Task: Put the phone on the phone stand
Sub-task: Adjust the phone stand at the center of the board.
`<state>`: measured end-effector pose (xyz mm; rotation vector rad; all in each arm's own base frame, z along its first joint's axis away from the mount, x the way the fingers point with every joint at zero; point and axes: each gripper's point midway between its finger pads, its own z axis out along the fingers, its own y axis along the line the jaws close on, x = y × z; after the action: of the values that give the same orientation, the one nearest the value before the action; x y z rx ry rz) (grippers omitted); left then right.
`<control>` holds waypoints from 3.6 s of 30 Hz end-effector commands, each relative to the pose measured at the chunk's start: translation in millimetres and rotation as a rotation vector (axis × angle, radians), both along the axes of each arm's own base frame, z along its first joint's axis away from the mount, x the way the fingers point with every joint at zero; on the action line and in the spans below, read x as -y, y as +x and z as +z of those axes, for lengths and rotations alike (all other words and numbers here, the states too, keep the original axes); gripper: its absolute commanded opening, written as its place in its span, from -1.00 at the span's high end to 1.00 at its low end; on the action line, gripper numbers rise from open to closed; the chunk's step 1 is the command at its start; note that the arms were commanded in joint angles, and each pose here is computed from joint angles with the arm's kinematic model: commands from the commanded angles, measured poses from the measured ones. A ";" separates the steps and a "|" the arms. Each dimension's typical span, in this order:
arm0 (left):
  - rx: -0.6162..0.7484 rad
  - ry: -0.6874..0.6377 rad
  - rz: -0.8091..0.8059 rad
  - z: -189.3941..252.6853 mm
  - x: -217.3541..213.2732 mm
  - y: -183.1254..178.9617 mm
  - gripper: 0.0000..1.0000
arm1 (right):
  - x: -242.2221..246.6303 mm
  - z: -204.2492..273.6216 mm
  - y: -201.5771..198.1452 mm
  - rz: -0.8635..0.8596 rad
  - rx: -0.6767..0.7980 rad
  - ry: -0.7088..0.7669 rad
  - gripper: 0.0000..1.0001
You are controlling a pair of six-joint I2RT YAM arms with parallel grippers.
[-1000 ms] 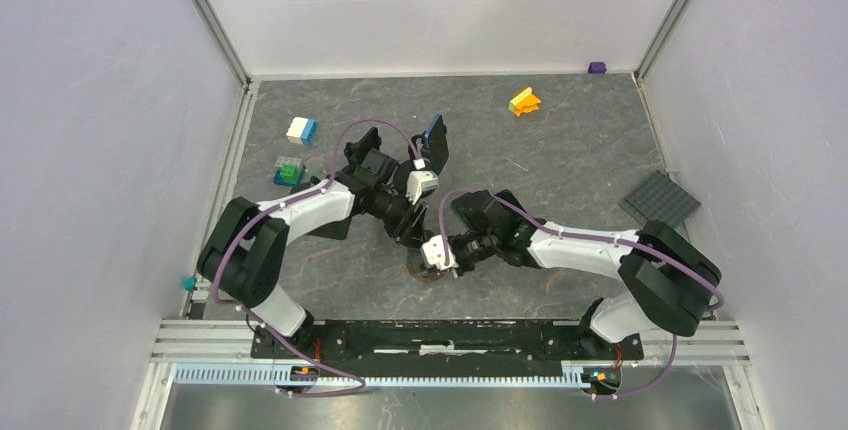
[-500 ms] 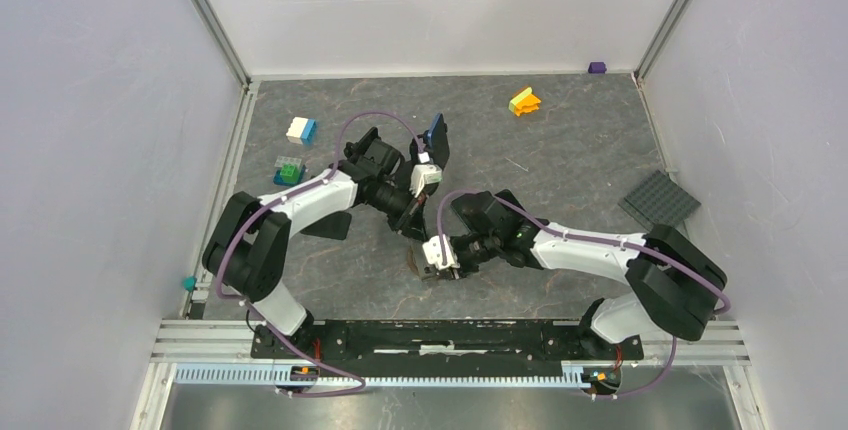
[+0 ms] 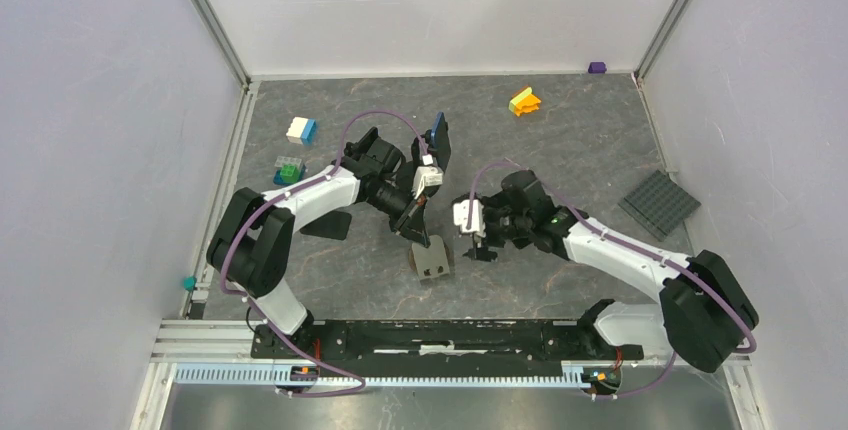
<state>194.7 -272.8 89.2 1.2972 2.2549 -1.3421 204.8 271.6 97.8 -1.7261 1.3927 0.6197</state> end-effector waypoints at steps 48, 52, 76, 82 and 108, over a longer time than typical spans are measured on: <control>0.314 -0.141 -0.288 13.5 2.2 -42.7 0.96 | -49.8 -39.9 -6.4 -0.063 -0.809 0.172 0.06; 0.321 -0.141 -0.294 13.2 2.5 -43.1 0.96 | -49.3 -41.4 -9.8 -0.056 -0.832 0.170 0.40; 0.547 -0.220 -0.217 63.8 10.6 -30.2 0.96 | -13.3 -114.8 5.4 -0.278 -0.784 -0.060 1.00; 0.605 -0.226 -0.163 73.0 11.9 -20.7 0.96 | -4.1 -131.0 0.7 -0.298 -0.779 -0.110 1.00; 0.518 -0.188 -0.029 51.6 -12.3 -11.1 -0.83 | 10.0 -126.6 9.4 -0.310 -0.779 -0.075 1.00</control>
<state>201.4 -261.2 129.8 1.4088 1.7905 -0.9202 201.5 306.6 40.4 -1.3378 1.8925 1.4608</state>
